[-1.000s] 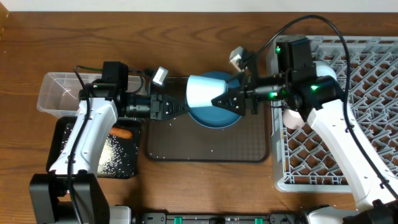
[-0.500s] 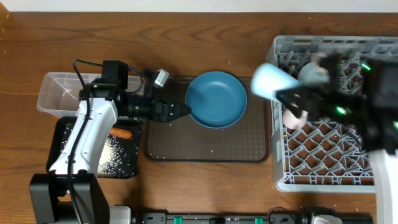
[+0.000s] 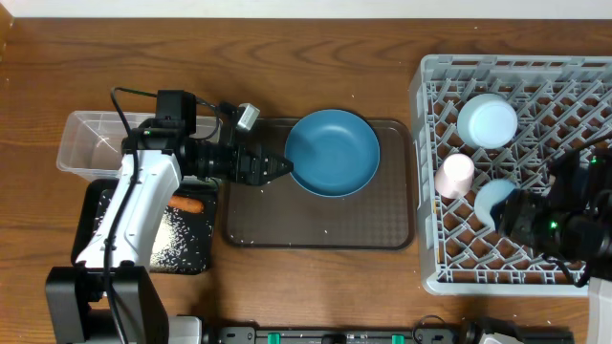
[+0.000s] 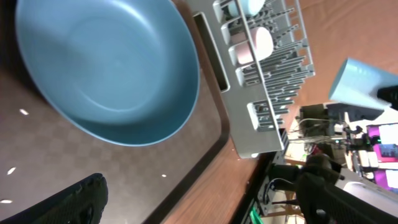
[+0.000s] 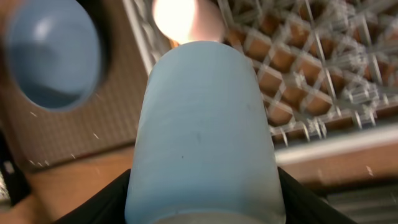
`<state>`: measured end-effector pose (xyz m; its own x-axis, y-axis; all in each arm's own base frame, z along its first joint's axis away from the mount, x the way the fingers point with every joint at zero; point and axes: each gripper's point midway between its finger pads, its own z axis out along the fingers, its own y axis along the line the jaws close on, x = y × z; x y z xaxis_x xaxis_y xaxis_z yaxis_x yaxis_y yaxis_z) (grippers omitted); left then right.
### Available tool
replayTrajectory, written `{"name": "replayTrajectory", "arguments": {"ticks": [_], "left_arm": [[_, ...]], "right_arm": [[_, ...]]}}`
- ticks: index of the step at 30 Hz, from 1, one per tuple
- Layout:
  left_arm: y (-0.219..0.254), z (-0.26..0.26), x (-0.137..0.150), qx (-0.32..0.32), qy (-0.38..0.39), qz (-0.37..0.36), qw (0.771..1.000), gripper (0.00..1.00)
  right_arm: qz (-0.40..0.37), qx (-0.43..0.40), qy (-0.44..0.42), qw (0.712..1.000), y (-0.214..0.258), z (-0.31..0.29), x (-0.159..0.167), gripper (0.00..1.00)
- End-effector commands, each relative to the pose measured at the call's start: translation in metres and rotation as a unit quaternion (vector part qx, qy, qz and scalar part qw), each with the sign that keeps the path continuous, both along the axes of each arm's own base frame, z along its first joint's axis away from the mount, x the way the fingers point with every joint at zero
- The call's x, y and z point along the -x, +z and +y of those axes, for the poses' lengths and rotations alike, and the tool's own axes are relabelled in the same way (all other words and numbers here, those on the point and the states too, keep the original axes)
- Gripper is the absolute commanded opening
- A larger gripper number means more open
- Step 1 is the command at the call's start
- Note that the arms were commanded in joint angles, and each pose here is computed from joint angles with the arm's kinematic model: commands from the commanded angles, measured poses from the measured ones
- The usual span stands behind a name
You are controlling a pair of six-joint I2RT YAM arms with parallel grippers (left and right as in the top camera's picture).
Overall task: Sort waste into correct bins and load items into the dishwasher rack
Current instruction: 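Carry the light-blue cup with right gripper into the rack, then lower the light-blue cup into a rack slot with right gripper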
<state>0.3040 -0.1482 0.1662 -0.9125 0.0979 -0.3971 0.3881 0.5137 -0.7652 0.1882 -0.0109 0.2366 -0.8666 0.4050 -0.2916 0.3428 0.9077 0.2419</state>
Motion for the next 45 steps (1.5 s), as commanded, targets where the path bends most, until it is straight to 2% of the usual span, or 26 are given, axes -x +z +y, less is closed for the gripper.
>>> {"name": "replayTrajectory", "arguments": {"ticks": [1, 4, 13, 26, 37, 45], "left_arm": [[-0.007, 0.005, -0.004, -0.027, 0.003, -0.014, 1.000, 0.99], [-0.013, 0.011, -0.009, -0.052, 0.010, -0.024, 0.998, 1.00], [-0.014, 0.011, -0.010, -0.053, 0.011, -0.025, 0.998, 1.00], [-0.014, 0.011, -0.010, -0.053, 0.011, -0.025, 0.998, 1.00], [-0.013, 0.011, -0.010, -0.053, 0.011, -0.027, 0.998, 1.00], [-0.013, 0.011, -0.010, -0.053, 0.011, -0.027, 0.998, 1.00]], "right_arm": [[0.038, 0.027, -0.025, 0.999, -0.007, -0.013, 0.011, 0.01], [0.069, 0.022, -0.024, 0.997, -0.015, -0.011, 0.023, 0.01], [0.114, 0.009, -0.016, 0.993, -0.054, -0.006, 0.030, 0.01], [0.073, 0.028, 0.052, 0.996, -0.064, 0.010, 0.001, 0.01], [0.096, 0.054, 0.096, 0.989, -0.081, 0.021, -0.018, 0.01], [0.119, 0.051, 0.115, 0.985, -0.090, 0.031, -0.020, 0.01]]}}
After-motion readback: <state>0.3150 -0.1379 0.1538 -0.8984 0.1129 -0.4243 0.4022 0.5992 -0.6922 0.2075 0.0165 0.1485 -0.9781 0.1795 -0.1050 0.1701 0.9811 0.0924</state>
